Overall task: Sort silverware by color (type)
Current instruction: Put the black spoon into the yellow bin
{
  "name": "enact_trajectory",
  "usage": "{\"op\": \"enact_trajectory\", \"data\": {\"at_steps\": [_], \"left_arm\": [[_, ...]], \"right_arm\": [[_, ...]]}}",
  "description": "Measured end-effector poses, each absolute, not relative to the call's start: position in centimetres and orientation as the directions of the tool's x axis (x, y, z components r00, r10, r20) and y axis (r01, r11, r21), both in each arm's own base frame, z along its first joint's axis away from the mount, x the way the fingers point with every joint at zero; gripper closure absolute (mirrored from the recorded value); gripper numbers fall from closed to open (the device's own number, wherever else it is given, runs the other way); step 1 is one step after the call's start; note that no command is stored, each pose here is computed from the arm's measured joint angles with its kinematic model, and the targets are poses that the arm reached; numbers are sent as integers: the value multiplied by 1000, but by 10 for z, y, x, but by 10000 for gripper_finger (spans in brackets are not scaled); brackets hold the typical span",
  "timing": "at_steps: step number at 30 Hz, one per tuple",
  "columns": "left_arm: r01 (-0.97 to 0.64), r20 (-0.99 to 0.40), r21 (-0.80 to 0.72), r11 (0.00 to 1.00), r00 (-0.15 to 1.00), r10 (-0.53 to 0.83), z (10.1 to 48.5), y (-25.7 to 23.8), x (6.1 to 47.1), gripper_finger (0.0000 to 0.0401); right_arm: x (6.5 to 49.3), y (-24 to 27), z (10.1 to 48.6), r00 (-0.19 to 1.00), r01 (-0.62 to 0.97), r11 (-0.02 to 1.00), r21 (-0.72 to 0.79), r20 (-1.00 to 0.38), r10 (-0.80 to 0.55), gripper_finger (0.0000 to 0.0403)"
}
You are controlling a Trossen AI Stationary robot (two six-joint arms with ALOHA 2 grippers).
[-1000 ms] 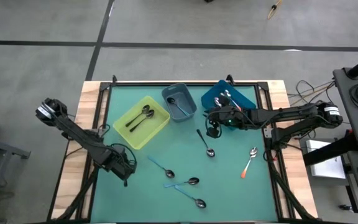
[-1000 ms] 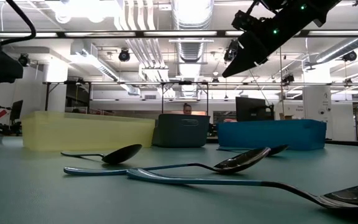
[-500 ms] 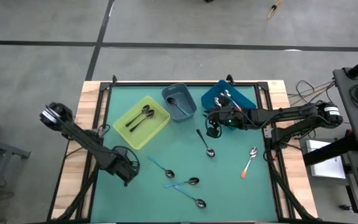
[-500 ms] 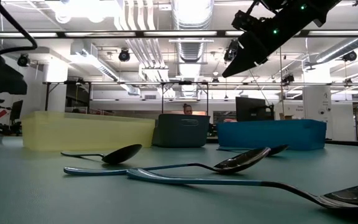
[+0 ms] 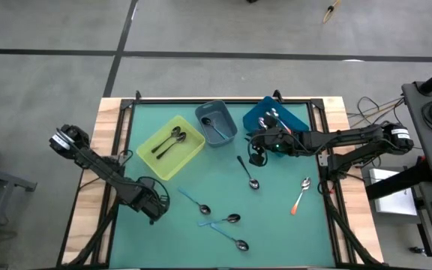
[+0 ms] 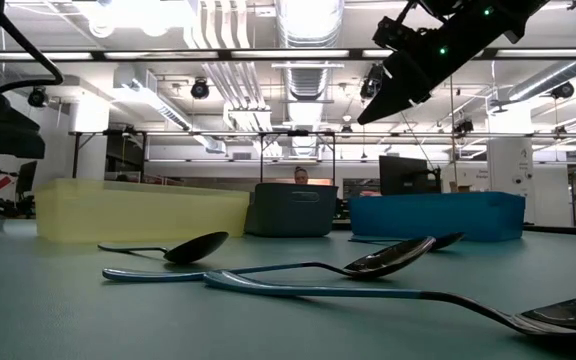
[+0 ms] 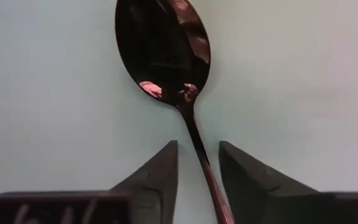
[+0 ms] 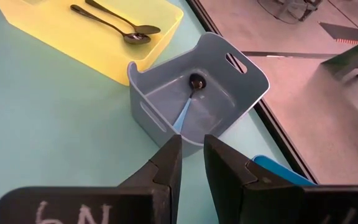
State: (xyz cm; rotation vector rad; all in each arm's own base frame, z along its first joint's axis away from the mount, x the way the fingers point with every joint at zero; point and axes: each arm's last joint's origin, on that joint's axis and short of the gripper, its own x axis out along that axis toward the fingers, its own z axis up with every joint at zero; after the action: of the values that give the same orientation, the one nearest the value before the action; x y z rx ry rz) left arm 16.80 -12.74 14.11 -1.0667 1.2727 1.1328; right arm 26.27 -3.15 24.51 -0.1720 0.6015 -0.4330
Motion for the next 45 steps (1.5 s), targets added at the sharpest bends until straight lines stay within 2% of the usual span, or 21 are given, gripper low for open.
{"op": "enact_trajectory", "data": {"at_steps": [9, 12, 18, 23, 26, 29, 36, 40, 45], "left_arm": [[-984, -999, 33, 173, -40, -36, 141, -130, 169, 393], [-979, -993, 22, 204, -45, -111, 143, -134, 169, 396], [-960, -985, -42, 278, -6, -170, 158, -137, 173, 399], [-922, -939, -105, 373, -31, -343, 178, -142, 175, 400], [-882, -899, -181, 435, -31, -438, 195, -147, 180, 400], [-820, -881, -288, 494, 24, -473, 213, -152, 191, 400], [-670, -889, -455, 587, 307, -339, 248, -128, 231, 401], [-615, -890, -453, 646, 349, -292, 258, -99, 245, 401], [-633, -929, -362, 684, 307, -206, 260, -51, 250, 401]], "right_arm": [[263, -31, 245, 738, 343, 897, -280, -510, -442, 344], [263, -31, 245, 738, 343, 897, -280, -510, -442, 344], [263, -31, 245, 738, 340, 896, -284, -510, -442, 344], [263, -31, 245, 738, 342, 897, -282, -510, -442, 344], [263, -31, 245, 738, 343, 897, -280, -510, -441, 344], [263, -31, 245, 738, 345, 897, -277, -510, -442, 344], [263, -31, 245, 739, 345, 897, -277, -509, -442, 344], [263, -32, 246, 745, 348, 896, -275, -500, -442, 344], [264, -32, 246, 747, 345, 896, -280, -496, -442, 344]]}}
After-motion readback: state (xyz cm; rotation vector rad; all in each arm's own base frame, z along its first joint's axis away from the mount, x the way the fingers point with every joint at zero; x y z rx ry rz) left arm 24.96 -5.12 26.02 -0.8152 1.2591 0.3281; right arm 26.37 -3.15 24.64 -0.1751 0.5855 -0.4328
